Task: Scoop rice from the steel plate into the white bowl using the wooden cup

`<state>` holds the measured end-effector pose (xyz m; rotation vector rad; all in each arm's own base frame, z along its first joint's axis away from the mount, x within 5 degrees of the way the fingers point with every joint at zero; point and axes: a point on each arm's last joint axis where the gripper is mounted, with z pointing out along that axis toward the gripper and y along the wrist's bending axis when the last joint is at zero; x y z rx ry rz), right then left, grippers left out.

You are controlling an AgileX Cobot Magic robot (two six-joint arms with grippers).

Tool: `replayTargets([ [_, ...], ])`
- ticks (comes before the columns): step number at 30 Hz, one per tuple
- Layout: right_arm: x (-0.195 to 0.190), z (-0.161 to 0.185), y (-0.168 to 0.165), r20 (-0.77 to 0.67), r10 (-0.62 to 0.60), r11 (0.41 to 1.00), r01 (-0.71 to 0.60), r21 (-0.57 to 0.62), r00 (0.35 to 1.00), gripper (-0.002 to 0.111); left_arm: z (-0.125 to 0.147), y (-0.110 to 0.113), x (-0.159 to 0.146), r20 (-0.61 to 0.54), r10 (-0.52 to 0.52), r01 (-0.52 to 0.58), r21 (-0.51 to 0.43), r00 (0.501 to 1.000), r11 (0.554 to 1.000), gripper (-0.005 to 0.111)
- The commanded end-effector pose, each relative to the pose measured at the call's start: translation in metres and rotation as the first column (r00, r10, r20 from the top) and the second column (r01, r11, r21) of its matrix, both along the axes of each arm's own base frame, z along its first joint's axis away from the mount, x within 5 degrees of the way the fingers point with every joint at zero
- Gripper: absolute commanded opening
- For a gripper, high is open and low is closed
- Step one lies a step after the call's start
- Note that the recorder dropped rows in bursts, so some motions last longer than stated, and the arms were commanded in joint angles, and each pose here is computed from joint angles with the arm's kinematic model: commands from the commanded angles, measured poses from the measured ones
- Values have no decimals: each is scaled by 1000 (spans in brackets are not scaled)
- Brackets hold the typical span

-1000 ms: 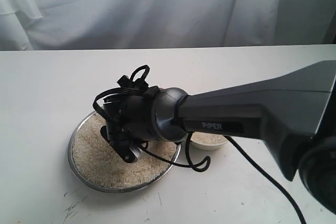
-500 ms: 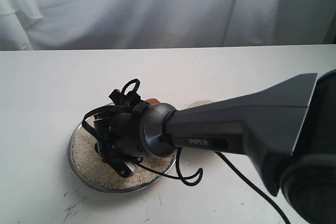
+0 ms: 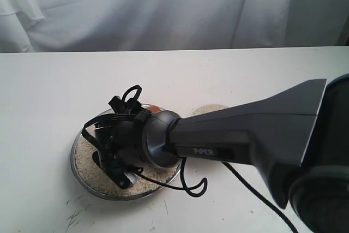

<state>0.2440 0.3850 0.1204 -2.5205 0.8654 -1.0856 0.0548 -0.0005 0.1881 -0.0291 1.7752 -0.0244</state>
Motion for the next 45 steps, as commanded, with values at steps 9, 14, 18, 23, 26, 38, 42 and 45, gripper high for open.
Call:
replayTargets([
  [9, -6, -2, 9, -48, 21, 995, -16, 98, 999, 0, -1, 0, 0, 7, -1, 1, -2, 1000, 1000, 0],
  [14, -7, -4, 9, -104, -2, 989, 17, 146, 995, 0, -1, 0, 0, 7, -1, 1, -2, 1000, 1000, 0],
  [18, -5, -5, 8, -126, -16, 986, 37, 164, 992, 0, -1, 0, 0, 7, -1, 1, -2, 1000, 1000, 0],
  [23, -2, -4, 9, -152, -13, 978, 44, 206, 988, 0, -1, 0, 0, 7, -1, 1, 0, 1000, 1000, 0],
  [26, 4, 1, 9, -177, -48, 965, 91, 246, 983, 0, -1, 0, 0, 7, -1, 1, 0, 1000, 1000, 0],
  [38, 17, 3, 10, -260, -71, 942, 150, 301, 963, 0, -1, 0, 0, 7, -1, 1, -2, 1000, 1000, 0],
  [42, 14, 1, 14, -300, -63, 924, 169, 342, 952, 0, -1, 0, 0, 7, -1, 1, -2, 1000, 1000, 0],
  [45, 16, -1, 14, -339, -73, 906, 204, 370, 938, 0, -1, 0, 0, 7, -1, 1, -2, 1000, 1000, 0],
])
